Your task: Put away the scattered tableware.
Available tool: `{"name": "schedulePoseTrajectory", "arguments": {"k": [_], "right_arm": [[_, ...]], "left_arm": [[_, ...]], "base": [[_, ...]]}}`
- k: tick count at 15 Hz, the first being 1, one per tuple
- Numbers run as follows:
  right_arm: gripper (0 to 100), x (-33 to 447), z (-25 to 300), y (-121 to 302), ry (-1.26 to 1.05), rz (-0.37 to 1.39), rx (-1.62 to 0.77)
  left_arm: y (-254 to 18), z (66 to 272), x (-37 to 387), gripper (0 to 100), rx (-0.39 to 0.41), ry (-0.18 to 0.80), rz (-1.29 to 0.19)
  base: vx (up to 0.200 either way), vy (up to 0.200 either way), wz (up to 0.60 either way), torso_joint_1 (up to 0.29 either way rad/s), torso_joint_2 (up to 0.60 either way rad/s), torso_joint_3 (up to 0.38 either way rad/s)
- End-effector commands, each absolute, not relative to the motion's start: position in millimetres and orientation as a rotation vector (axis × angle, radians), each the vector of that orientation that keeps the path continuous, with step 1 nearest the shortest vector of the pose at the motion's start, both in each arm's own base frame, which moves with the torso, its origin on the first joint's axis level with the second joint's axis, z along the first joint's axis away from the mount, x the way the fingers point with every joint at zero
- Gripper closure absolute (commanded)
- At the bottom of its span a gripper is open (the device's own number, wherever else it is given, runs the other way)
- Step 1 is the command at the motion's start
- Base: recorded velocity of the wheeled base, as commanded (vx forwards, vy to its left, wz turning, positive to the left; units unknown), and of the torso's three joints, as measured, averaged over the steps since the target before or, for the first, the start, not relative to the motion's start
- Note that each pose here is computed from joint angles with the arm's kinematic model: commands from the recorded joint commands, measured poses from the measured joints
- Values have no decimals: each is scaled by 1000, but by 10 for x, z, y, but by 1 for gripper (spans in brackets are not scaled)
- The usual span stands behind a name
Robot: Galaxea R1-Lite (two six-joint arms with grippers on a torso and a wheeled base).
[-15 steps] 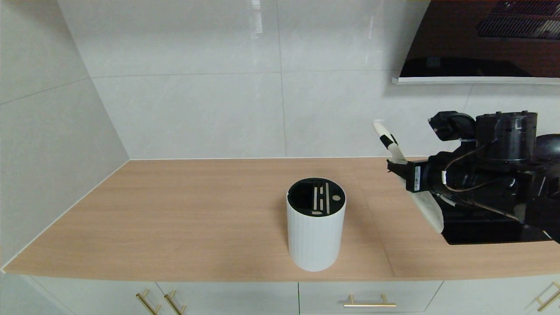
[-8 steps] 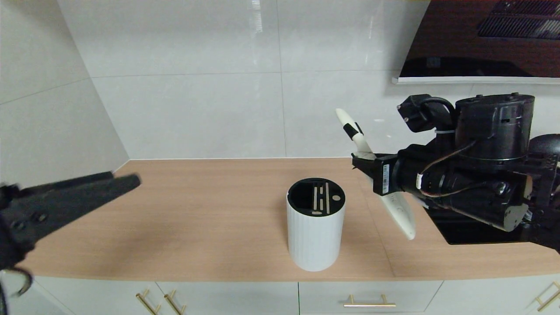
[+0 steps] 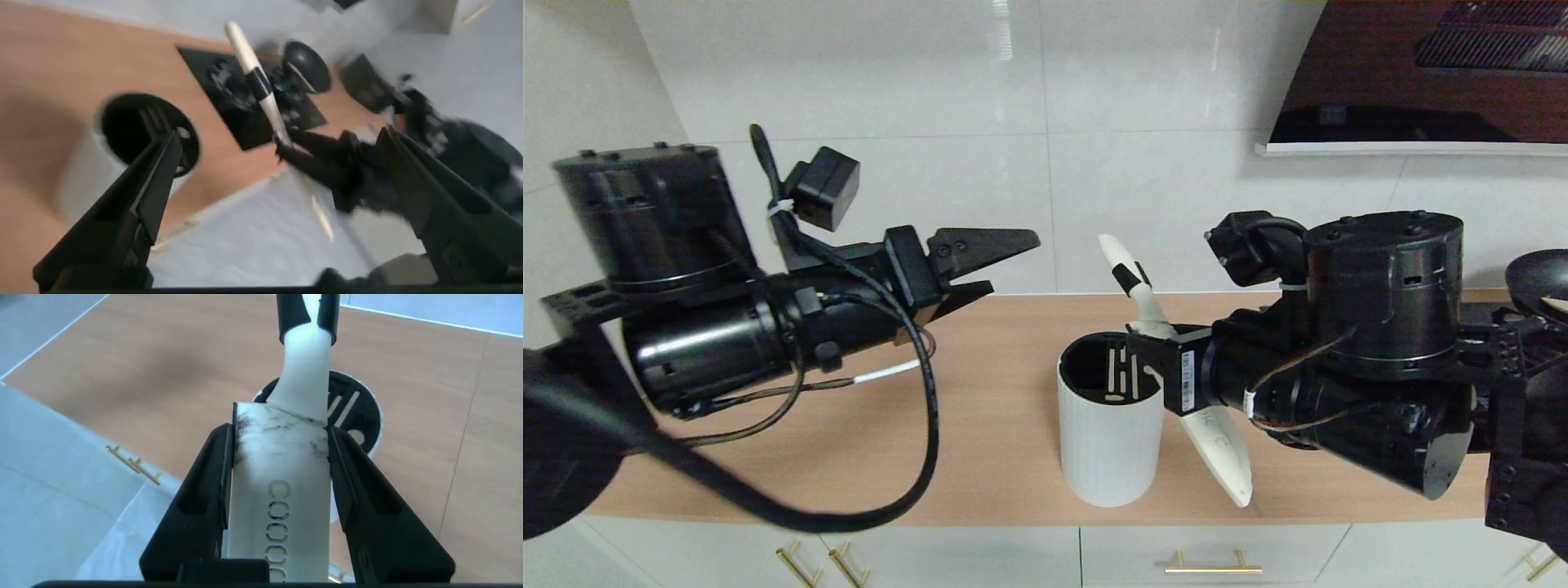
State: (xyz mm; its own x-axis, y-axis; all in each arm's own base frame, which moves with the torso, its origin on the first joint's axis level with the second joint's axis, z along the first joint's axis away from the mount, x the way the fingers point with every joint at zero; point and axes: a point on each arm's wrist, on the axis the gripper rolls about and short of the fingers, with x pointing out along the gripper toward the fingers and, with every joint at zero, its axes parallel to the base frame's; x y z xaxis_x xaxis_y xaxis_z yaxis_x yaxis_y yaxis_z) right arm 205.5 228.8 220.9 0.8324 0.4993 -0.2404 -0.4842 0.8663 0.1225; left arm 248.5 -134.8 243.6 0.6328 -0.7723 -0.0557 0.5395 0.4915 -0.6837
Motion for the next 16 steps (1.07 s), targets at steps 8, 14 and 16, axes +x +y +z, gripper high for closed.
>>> {"name": "schedulePoseTrajectory", "arguments": {"k": [8,14,16], "right_arm": [[100,1962,2029,2513,305,520,19],[100,1943,2031,2552,310,519,47],[100,1959,2046,2563,305,513,55]], "left_arm": [[-2038,2029,3021,0,-666,515,-784],[-2200,1969,3003,0,-701,511,-785],[-2208,1964,3016,0,-705,498,-787]], "base": [[0,0,0,0,0,0],[0,0,0,0,0,0],[0,0,0,0,0,0]]}}
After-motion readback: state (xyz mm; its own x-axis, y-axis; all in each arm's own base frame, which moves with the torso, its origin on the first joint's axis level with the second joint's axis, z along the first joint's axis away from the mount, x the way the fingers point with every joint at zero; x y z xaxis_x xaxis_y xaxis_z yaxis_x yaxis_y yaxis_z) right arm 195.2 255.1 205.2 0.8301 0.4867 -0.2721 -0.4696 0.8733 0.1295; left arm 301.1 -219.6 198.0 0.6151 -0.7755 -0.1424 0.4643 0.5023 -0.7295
